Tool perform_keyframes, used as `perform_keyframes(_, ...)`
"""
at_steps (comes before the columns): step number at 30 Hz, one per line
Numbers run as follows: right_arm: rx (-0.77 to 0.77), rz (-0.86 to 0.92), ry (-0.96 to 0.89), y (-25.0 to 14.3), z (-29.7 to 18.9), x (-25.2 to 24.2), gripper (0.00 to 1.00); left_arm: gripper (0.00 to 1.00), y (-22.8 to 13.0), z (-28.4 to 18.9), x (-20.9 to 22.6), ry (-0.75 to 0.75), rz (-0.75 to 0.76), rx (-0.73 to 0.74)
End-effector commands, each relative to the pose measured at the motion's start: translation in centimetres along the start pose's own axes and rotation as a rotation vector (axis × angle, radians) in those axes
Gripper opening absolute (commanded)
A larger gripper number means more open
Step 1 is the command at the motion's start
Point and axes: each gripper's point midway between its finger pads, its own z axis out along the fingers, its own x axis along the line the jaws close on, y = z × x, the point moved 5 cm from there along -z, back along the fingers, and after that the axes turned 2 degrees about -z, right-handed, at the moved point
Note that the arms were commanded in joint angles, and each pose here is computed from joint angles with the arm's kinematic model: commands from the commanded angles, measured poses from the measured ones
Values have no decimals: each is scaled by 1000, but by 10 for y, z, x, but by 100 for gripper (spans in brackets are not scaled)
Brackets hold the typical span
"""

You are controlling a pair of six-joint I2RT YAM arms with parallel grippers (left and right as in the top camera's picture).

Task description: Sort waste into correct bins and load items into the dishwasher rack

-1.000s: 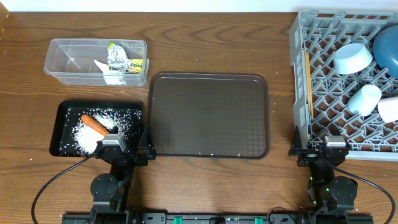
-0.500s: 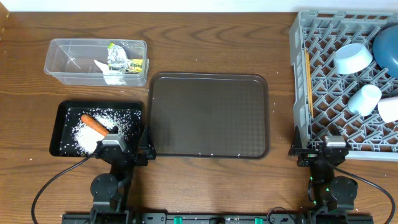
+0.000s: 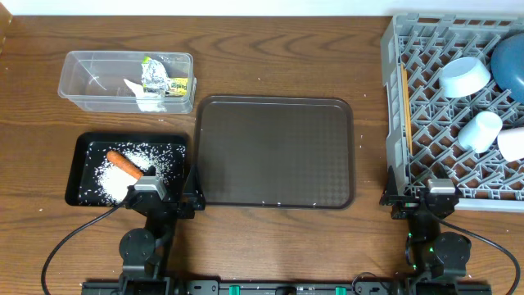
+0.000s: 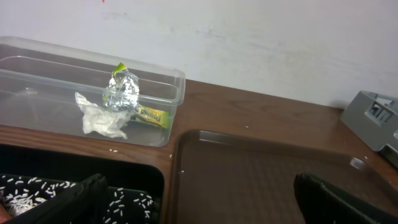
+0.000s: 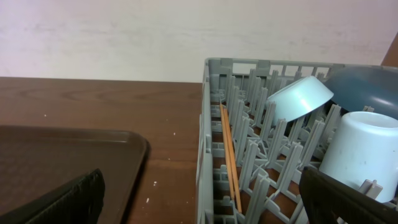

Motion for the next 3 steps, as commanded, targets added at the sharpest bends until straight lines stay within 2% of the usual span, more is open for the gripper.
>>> perform_keyframes(1, 1, -18, -17, -1, 0, -2, 99, 98, -13, 1, 1, -8, 11, 48)
perform_keyframes(3, 1, -18, -17, -1, 0, -2, 99, 98, -13, 1, 1, -8, 10, 48)
